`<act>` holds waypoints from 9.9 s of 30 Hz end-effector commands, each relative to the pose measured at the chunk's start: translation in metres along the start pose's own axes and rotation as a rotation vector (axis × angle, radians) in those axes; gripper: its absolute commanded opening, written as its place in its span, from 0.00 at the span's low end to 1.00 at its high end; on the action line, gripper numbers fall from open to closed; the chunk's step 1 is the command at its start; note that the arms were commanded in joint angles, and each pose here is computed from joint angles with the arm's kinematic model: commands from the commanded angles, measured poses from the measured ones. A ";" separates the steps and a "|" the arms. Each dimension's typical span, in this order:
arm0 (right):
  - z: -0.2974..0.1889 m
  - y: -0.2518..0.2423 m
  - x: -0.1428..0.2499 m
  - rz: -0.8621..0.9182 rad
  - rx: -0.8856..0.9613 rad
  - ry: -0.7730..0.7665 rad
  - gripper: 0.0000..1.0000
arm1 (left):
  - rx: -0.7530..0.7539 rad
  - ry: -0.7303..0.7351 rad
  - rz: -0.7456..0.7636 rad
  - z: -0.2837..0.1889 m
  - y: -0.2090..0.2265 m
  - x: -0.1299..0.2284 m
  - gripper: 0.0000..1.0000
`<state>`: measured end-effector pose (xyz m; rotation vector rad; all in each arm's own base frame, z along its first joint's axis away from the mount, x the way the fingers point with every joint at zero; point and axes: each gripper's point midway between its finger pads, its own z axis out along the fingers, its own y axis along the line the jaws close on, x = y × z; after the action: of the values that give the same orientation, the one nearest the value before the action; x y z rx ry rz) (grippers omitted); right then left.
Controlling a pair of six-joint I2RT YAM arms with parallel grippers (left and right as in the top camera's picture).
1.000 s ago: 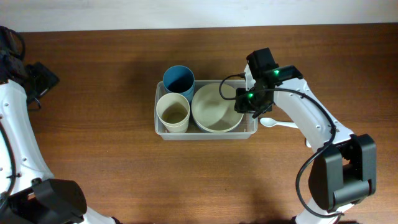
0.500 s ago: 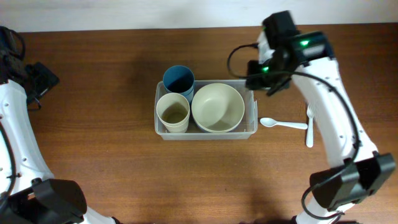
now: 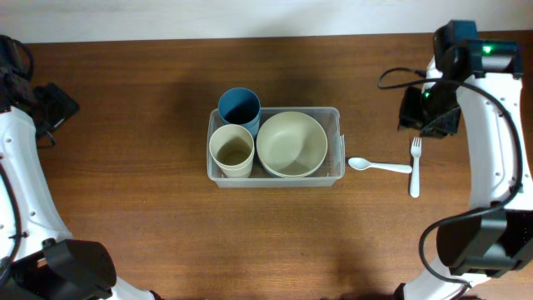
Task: Pack container
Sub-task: 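Move the right gripper to the white spoon and grasp its handle, then carry the spoon left and drop it into the container's right edge, then move the right gripper over the white fork and grasp it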
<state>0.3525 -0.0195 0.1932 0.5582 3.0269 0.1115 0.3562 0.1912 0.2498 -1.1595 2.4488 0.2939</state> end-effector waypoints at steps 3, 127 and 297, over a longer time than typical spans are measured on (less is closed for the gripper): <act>0.049 -0.013 0.013 0.045 0.050 0.075 0.41 | 0.003 -0.009 -0.018 -0.001 0.000 -0.004 1.00; 0.084 0.059 -0.053 -0.213 -0.521 -0.121 0.04 | 0.003 -0.009 -0.018 -0.001 0.000 -0.004 1.00; 0.203 -0.105 -0.027 -0.064 0.142 -0.029 0.24 | 0.003 -0.009 -0.018 -0.001 0.000 -0.004 1.00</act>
<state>0.3638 -0.1132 -0.0011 0.4348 2.9994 -0.0913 0.3563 0.1911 0.2499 -1.1592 2.4486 0.2929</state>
